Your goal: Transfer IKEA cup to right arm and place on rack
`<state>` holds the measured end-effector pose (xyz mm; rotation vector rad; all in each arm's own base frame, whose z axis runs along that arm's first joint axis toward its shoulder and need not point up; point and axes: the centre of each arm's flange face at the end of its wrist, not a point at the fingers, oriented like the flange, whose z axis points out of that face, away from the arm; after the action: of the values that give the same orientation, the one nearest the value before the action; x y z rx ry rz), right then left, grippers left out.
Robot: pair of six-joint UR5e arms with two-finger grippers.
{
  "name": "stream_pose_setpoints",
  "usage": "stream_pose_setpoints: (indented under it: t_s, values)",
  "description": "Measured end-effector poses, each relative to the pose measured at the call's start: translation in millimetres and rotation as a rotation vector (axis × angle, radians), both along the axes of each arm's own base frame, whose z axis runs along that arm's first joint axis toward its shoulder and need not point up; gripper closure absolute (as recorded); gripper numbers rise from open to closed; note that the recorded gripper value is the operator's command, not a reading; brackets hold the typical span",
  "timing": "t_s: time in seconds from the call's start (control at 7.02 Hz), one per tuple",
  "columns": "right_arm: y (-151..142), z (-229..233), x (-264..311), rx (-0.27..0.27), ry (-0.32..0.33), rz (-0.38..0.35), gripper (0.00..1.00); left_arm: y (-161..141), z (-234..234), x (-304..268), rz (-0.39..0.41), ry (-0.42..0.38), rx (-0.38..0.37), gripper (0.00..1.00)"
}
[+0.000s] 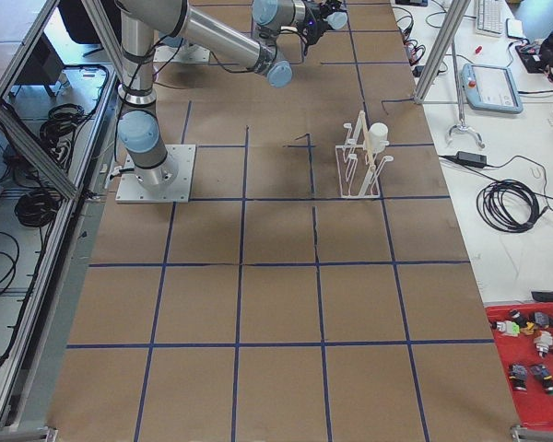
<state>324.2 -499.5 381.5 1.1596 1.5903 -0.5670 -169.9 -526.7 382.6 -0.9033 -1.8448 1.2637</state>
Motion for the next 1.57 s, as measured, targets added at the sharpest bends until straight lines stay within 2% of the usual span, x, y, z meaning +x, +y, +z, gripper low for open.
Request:
stream_pose_setpoints:
  t_s: [0.57, 0.71, 0.85, 1.14, 1.28, 1.57]
  values:
    - [-9, 1, -11, -0.001, -0.012, 0.019, 0.64, -17, 5, 90, 0.161, 0.010, 0.001, 0.01]
    - [-10, 1, -12, -0.002, -0.013, 0.017, 0.74, -22, 5, 103, 0.193, 0.002, 0.005, 0.01]
    - [-20, 4, -30, -0.013, -0.006, 0.003, 0.74, -30, 8, 112, 0.252, -0.035, 0.018, 0.01]
    - [-42, 8, -78, -0.049, 0.033, -0.030, 0.75, -50, 16, 129, 0.433, -0.176, 0.081, 0.01]
    - [-46, 8, -88, -0.069, 0.070, -0.029, 0.76, -57, 16, 126, 0.507, -0.263, 0.141, 0.01]
    - [-47, 8, -93, -0.082, 0.098, -0.028, 0.79, -61, 17, 90, 0.614, -0.507, 0.289, 0.01]
